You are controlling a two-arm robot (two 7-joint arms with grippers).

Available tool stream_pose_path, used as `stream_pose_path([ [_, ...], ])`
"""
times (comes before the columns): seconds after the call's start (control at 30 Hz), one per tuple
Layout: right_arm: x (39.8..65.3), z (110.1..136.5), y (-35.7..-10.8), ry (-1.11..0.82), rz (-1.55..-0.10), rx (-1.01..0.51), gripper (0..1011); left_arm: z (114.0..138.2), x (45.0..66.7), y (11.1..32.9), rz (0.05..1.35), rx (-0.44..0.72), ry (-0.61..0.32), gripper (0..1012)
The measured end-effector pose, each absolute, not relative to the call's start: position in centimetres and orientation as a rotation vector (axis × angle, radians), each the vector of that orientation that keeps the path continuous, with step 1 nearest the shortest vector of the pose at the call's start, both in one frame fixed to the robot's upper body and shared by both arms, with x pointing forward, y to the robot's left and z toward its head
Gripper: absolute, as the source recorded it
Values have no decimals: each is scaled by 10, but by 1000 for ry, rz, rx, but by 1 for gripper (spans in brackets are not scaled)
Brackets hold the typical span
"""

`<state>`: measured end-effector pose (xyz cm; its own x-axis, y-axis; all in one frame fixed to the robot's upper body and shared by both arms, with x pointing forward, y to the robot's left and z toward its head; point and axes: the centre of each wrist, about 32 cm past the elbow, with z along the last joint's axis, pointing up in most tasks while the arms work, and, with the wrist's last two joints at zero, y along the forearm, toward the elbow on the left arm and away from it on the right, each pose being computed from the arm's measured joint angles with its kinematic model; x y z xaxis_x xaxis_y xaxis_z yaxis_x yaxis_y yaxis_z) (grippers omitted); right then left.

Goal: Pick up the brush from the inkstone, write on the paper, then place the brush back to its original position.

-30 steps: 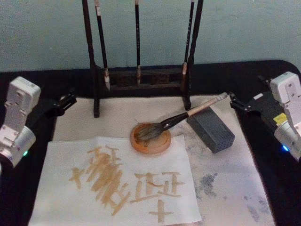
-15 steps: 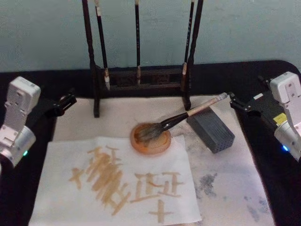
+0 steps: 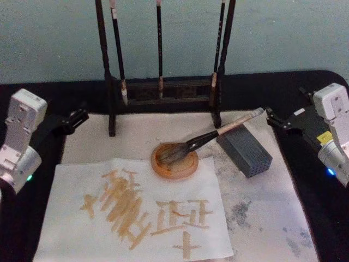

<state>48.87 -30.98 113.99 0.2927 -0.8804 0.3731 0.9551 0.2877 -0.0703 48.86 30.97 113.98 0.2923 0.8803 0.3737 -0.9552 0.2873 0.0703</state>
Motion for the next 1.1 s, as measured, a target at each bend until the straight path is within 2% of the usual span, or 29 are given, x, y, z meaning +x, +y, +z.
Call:
stream_pose_path([
  [0.2,491,1141,-312,-251,-1241,-273,1002,1140,489,310,1248,304,-285,1002],
  [0.67,472,1141,-315,-106,-1212,-128,1001,1140,489,310,1248,305,-285,1000],
  [0.9,464,1131,-316,23,-1170,21,1001,1140,489,310,1248,304,-285,1002],
  [1.1,463,1114,-318,205,-1133,199,1001,1140,489,310,1248,304,-285,1002],
])
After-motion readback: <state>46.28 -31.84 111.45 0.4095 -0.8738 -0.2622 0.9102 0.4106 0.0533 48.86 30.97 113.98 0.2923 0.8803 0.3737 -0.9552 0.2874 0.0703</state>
